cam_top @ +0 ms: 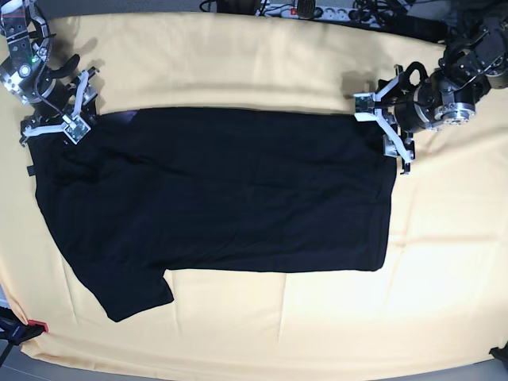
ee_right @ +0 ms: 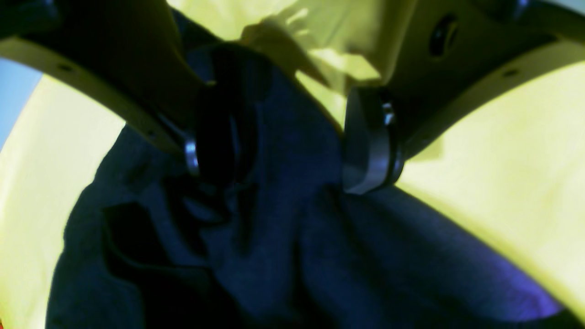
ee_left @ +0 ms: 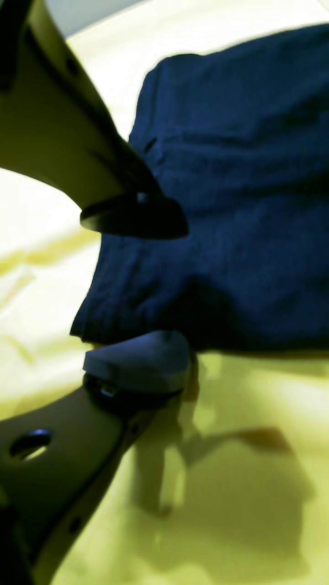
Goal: Fold the T-shirt properly
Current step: 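Lower the held corners and pull the shirt taut between grippers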
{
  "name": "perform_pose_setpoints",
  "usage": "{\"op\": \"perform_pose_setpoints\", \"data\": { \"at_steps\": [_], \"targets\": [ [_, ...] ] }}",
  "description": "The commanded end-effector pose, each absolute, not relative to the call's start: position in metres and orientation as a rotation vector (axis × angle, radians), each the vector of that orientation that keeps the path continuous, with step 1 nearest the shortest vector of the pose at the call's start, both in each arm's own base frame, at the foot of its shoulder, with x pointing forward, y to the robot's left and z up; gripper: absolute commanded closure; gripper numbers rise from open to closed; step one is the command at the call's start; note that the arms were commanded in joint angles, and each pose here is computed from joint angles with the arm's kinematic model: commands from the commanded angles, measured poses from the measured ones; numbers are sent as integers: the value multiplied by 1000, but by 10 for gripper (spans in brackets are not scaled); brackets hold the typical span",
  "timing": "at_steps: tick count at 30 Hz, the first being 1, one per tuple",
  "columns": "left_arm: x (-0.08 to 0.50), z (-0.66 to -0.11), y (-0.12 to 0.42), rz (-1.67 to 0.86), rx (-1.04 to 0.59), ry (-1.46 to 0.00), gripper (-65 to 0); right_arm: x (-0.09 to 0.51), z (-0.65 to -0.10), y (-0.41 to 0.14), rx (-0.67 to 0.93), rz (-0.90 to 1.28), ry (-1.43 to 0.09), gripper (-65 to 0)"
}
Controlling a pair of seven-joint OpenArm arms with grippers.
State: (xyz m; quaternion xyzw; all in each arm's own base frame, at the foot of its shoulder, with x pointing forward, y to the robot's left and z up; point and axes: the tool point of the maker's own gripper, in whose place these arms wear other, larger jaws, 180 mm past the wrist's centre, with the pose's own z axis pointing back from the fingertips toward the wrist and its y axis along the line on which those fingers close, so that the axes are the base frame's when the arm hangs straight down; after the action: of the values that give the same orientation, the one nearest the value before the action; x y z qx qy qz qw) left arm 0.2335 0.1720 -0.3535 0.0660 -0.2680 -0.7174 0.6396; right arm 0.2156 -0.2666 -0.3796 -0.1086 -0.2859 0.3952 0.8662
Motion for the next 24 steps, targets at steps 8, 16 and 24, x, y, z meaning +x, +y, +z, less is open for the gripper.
{"op": "perform_pose_setpoints", "data": {
  "at_steps": [8, 16, 24],
  "targets": [
    [257, -341, 189, -1570, 297, -663, -373, 218, -377, -282, -293, 832, -567, -349],
    [263, -336, 188, -1539, 316, -699, 0, 220, -374, -282, -301, 825, -578, 0],
    [281, -299, 169, -1491, 421, -892, 0, 228, -355, -274, -349, 840, -611, 0]
  ]
}}
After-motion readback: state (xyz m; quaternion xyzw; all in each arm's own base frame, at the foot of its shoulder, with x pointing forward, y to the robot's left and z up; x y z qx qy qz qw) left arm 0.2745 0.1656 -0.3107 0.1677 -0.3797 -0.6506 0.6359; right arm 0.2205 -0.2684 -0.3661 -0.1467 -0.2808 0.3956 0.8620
